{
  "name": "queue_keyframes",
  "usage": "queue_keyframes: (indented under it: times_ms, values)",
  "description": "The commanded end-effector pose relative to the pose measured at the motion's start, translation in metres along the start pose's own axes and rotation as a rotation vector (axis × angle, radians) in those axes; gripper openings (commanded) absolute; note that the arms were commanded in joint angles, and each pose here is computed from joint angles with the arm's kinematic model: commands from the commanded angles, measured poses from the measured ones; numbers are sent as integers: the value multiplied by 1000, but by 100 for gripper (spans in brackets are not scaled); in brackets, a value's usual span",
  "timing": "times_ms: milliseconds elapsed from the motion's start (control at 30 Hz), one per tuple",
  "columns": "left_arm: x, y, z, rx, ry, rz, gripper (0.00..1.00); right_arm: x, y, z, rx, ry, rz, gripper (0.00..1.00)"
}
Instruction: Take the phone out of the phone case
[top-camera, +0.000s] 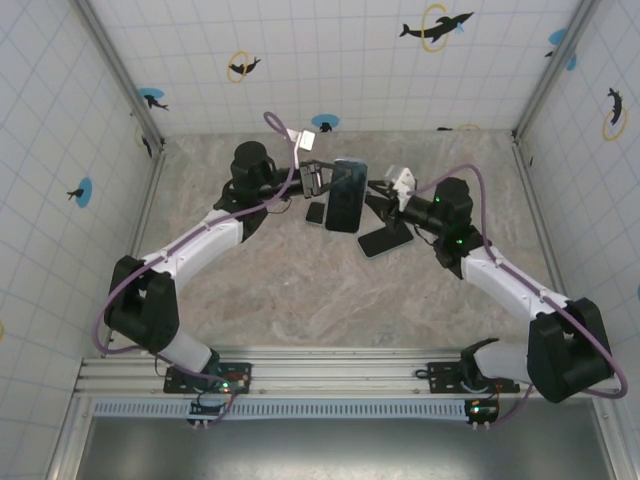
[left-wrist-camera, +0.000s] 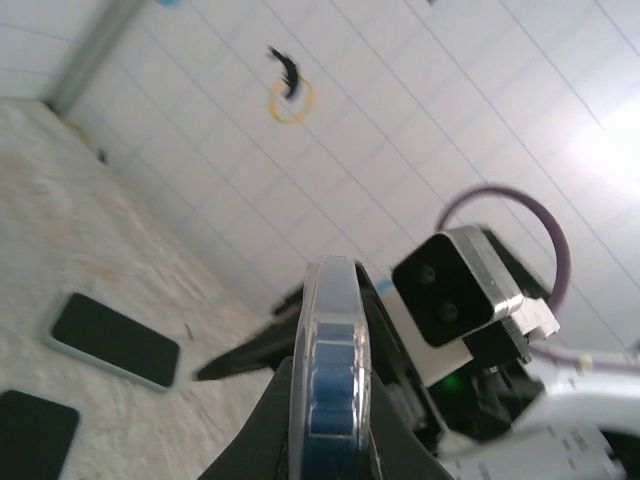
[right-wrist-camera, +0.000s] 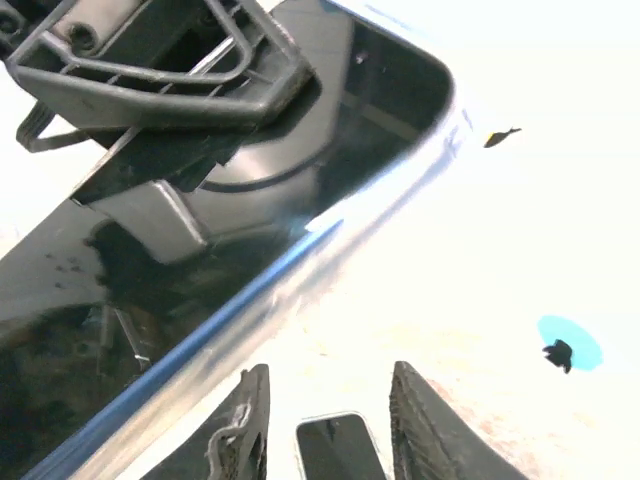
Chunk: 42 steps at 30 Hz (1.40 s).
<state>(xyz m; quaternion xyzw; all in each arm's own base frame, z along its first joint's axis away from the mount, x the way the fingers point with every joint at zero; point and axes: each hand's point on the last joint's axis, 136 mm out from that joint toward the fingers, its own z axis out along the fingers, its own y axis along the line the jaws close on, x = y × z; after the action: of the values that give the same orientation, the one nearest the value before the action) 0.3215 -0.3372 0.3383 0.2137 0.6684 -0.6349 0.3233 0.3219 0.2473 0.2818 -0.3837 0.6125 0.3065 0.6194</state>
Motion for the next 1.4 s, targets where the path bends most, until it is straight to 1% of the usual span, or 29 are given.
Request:
queue_keyframes:
  times_ms: [0, 33, 133, 233, 333, 500, 700, 1000, 1067, 1367]
  values:
    - [-37, -6, -12, -64, -189, -34, 0, -17, -6, -16, 30, -105, 233, 41]
    - [-40, -5, -13, -75, -210, -44, 0, -14, -7, -19, 36, -108, 291, 42]
    - [-45, 3, -17, -113, -273, -120, 0, -5, -10, -29, 75, -153, 504, 50]
    - [-45, 7, -19, -109, -322, -198, 0, -1, -7, -35, 75, -187, 649, 53]
    - [-40, 10, -20, -102, -344, -254, 0, 9, -9, -36, 101, -163, 759, 53]
    - [-34, 12, -19, -94, -366, -291, 0, 19, 0, -32, 82, -150, 878, 50]
    - [-31, 10, -16, -80, -368, -308, 0, 30, 7, -28, 65, -125, 925, 46]
    - [-33, 8, -18, -92, -382, -295, 0, 23, 20, -25, -6, -139, 946, 44]
    - [-26, 16, -19, -110, -377, -307, 0, 25, 23, -24, -15, -132, 956, 44]
    - [-29, 12, -21, -98, -420, -322, 0, 30, 34, -19, -49, -99, 980, 43]
